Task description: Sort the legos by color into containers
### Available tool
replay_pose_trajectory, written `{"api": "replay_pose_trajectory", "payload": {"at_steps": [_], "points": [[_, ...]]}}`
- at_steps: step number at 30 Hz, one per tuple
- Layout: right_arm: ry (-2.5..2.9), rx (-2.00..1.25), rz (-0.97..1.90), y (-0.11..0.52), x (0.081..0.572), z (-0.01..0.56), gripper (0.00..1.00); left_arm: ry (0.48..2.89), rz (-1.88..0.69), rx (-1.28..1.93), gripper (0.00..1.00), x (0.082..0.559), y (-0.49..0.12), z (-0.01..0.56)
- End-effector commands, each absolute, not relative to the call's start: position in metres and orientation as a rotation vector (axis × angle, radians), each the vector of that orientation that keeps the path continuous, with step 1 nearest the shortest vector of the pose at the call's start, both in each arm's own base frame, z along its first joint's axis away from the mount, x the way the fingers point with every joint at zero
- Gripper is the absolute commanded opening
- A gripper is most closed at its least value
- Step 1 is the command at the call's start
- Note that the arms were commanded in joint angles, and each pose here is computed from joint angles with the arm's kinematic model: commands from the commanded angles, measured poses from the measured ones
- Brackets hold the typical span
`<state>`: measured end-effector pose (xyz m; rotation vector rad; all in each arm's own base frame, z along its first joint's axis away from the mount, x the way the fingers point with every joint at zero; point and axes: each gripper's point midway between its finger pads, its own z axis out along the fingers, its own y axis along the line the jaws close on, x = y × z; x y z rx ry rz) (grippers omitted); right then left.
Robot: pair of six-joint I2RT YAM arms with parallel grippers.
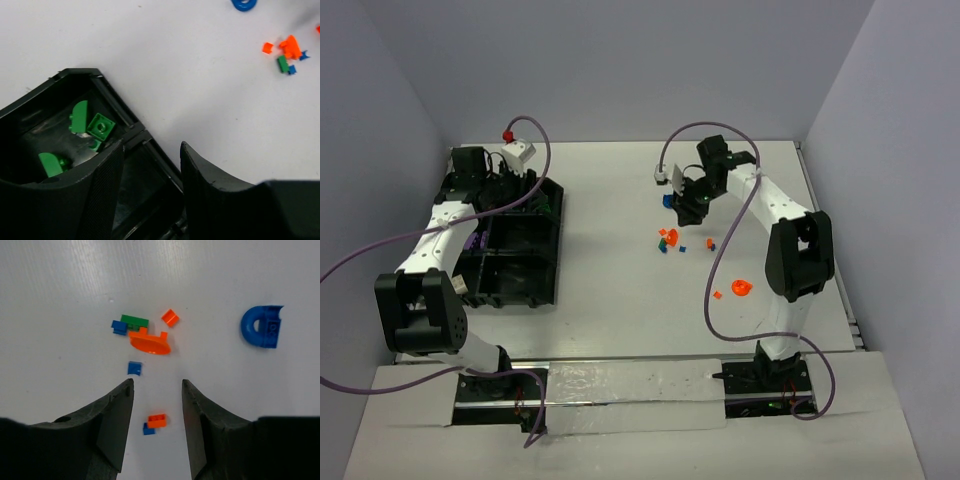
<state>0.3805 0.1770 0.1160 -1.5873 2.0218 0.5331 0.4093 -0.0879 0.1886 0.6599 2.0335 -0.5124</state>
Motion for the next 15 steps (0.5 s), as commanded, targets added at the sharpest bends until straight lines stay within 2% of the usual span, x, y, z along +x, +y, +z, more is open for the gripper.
{"api": "replay_pose_trajectory", "payload": {"at_steps": [1, 8, 15], "points": [[1.713, -1.924, 0.592, 0.177, 0.38, 0.111, 0.51, 1.929, -0.619, 0.758, 0.55, 0.404, -0.107, 0.217], [1.521, -2.181, 0.579, 0.179, 0.379, 0.084, 0.51, 1.946, -0.592, 0.74, 0.55, 0.401, -0.104, 0.22], [1.458, -2.23, 0.533, 0.184, 0.393, 0.064, 0.52, 1.97, -0.563, 0.735, 0.55, 0.394, -0.099, 0.216]]}}
